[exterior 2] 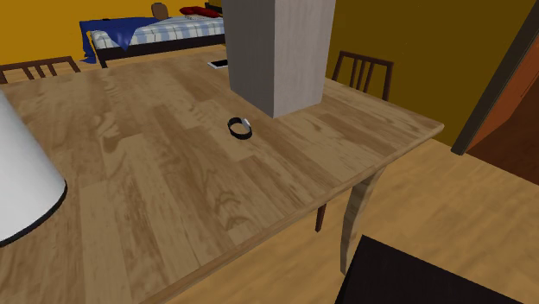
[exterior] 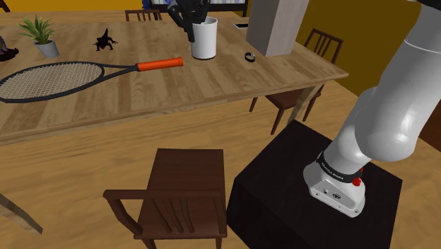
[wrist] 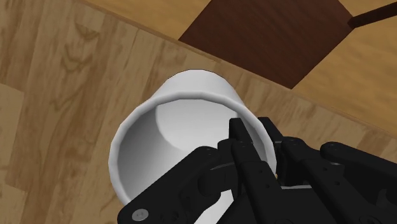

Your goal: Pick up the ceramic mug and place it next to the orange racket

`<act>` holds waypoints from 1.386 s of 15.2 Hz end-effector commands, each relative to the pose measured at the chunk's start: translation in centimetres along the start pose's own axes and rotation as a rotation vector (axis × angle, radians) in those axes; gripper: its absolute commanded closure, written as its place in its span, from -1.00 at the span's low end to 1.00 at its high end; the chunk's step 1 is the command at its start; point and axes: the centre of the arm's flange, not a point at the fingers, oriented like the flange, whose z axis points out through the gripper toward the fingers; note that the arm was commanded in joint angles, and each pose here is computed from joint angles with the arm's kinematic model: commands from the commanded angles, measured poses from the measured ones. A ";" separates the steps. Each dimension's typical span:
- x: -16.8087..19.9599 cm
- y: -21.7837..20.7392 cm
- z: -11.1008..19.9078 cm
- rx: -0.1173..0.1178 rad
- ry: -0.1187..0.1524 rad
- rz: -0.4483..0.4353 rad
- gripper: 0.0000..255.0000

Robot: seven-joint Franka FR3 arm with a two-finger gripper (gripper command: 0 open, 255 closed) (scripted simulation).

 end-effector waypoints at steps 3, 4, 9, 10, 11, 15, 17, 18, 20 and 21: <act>0.2 -0.2 2.1 0.000 0.001 0.000 1.00; 0.2 -0.2 2.6 0.000 0.001 0.000 1.00; 0.5 -0.4 5.3 0.000 0.001 0.000 1.00; 0.5 -0.5 5.8 0.000 0.001 0.000 1.00; 0.6 -0.5 6.3 0.000 0.001 0.000 1.00; 0.8 -0.6 8.4 0.000 0.001 0.000 1.00; 0.8 -0.7 9.5 0.000 0.001 0.000 1.00; 0.9 -0.7 10.0 0.000 0.001 0.000 1.00; 1.0 -0.8 11.0 0.000 0.001 0.000 1.00; 1.0 -0.8 11.6 0.000 0.001 0.000 1.00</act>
